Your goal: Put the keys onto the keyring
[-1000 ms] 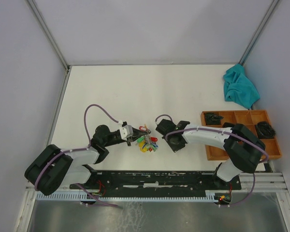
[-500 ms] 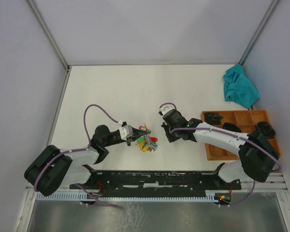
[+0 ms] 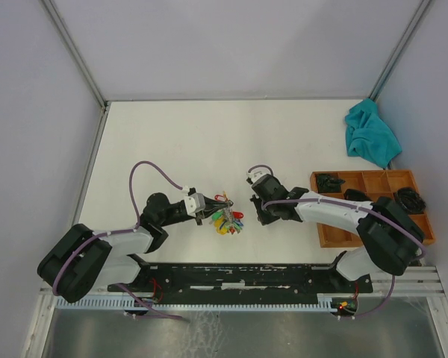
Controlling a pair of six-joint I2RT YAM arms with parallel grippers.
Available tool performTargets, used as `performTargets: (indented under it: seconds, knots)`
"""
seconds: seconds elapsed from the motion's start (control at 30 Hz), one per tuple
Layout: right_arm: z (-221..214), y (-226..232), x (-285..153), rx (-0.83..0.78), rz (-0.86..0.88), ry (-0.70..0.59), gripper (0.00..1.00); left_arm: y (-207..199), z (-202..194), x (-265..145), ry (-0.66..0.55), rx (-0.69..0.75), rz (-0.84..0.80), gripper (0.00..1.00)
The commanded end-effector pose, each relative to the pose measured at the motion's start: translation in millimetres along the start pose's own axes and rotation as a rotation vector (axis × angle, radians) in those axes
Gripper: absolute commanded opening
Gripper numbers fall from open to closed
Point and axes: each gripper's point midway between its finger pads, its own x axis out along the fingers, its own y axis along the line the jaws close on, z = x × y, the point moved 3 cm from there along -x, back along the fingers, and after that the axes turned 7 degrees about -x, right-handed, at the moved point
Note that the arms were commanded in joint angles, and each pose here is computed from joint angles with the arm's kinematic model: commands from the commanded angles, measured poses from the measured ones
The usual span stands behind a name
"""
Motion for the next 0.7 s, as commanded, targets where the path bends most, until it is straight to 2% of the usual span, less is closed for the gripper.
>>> performTargets:
  seconds: [0.0,0.1,0.2,0.3,0.67]
  knots:
    - [5,-2,2,-0.003,-0.019,0.022,0.06,2,16,2,-0.056,0.046,0.006,0.03]
    - [6,-1,-1,-0.023,-0.02,0.042,0.13,3,16,2,-0.057,0.048,0.007,0.03]
    - [10,-1,-8,-0.046,-0.026,0.043,0.27,3,16,2,-0.056,0.047,0.008,0.03]
    - [14,1,-15,-0.08,-0.037,0.04,0.34,3,16,2,-0.057,0.048,0.011,0.03]
    - [8,-2,-16,-0.19,-0.077,0.12,0.35,3,17,1,-0.059,0.052,0.012,0.03]
